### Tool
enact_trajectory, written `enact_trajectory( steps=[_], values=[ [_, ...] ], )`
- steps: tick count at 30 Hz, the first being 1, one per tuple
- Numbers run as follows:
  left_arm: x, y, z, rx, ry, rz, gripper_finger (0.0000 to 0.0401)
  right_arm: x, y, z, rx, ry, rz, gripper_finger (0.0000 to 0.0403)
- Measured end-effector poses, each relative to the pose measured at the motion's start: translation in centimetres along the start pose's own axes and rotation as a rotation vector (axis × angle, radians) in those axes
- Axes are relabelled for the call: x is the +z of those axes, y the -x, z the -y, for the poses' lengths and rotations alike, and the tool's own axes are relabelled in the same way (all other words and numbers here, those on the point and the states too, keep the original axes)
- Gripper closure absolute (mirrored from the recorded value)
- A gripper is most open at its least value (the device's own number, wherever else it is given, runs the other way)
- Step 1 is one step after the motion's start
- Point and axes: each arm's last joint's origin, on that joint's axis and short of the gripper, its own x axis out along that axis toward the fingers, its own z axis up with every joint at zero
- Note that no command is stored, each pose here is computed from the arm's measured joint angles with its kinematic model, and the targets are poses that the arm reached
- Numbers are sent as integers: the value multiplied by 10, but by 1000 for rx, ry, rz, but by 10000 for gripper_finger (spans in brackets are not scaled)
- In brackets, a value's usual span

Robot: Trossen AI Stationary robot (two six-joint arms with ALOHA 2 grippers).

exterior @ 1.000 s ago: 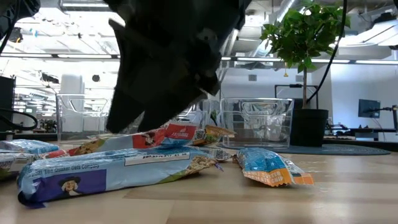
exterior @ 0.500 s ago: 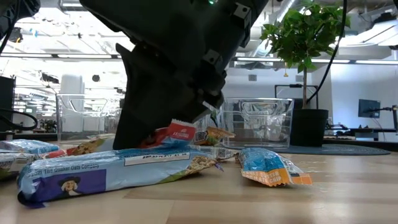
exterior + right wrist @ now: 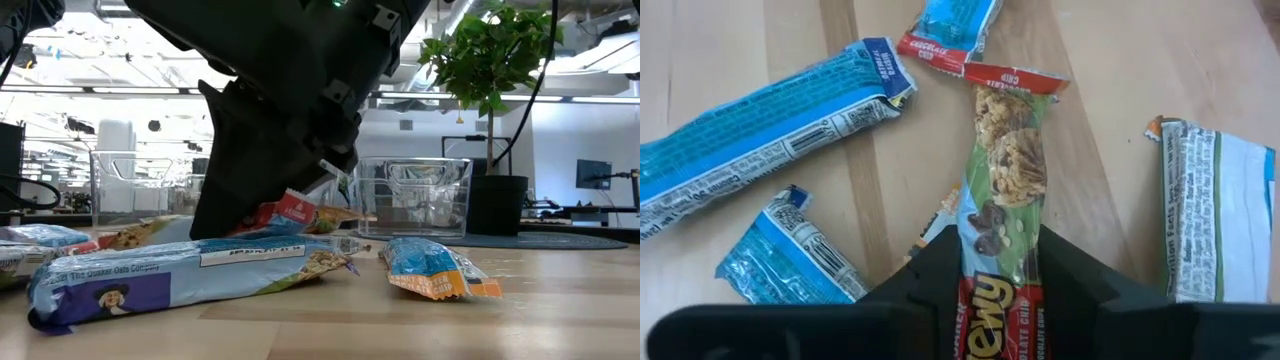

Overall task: Pick and place Granola Bars by type
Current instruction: Put the red granola bar into the right transparent bin

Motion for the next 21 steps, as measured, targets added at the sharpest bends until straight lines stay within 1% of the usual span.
enact_trajectory(
  steps=[4, 12, 17, 21],
  values=[
    [0, 0, 0, 0, 0, 0, 234, 1, 0, -1, 7, 5, 17, 305],
    [0, 0, 0, -3, 1, -1, 234, 7, 2, -4, 30, 22, 59, 309],
    [0, 0, 0, -3, 3, -2, 234, 17, 10, -8, 38, 17, 79, 310],
    [0, 0, 0, -2, 7, -1, 234, 31, 23, -11, -1, 3, 114, 310]
  ],
)
